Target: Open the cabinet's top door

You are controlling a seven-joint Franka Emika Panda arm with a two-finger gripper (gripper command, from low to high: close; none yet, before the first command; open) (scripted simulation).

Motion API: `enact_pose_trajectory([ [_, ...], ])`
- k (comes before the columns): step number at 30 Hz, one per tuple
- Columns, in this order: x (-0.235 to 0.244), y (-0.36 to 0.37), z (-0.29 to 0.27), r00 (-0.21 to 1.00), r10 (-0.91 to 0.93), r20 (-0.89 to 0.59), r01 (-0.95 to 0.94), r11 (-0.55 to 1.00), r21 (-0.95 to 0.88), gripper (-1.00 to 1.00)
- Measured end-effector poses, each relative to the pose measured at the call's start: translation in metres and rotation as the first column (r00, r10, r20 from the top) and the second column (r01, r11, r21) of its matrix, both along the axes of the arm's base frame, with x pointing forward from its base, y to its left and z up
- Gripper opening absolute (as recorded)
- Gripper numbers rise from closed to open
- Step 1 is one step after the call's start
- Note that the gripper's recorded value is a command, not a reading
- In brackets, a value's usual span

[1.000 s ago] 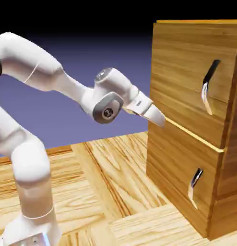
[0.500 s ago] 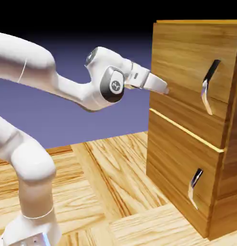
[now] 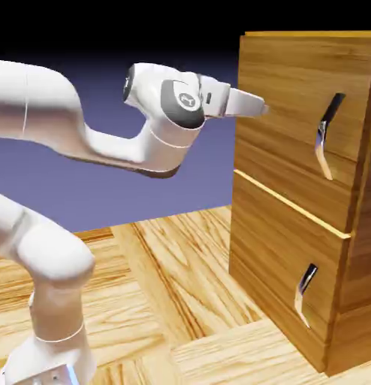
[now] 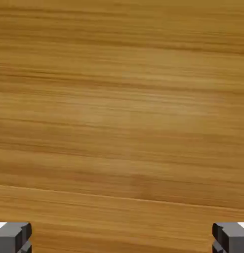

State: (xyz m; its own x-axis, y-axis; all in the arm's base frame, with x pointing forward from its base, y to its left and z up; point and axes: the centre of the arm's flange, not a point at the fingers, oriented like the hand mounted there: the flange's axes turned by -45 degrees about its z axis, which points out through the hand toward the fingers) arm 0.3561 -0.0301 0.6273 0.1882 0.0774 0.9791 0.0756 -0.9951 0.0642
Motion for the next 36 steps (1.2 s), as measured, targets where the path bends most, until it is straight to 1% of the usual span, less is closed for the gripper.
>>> enact_pose_trajectory([
  [7, -0.005, -0.031, 0.003, 0.997, 0.001, 0.080, -0.003, 1.000, 0.017, 0.00],
  [14, -0.006, -0.068, -0.005, 0.990, -0.003, 0.140, -0.002, 0.999, 0.036, 0.00],
  [21, 0.000, -0.111, -0.026, 0.984, -0.013, 0.176, 0.004, 0.998, 0.056, 0.00],
  [29, 0.012, -0.163, -0.064, 0.982, -0.031, 0.188, 0.016, 0.997, 0.077, 0.00],
  [31, 0.012, -0.164, -0.064, 0.982, -0.031, 0.188, 0.017, 0.997, 0.077, 0.00],
  [35, 0.054, -0.163, -0.064, 0.982, -0.031, 0.188, 0.016, 0.997, 0.078, 0.00],
  [36, 0.062, -0.162, -0.064, 0.982, -0.031, 0.188, 0.017, 0.997, 0.077, -1.00],
])
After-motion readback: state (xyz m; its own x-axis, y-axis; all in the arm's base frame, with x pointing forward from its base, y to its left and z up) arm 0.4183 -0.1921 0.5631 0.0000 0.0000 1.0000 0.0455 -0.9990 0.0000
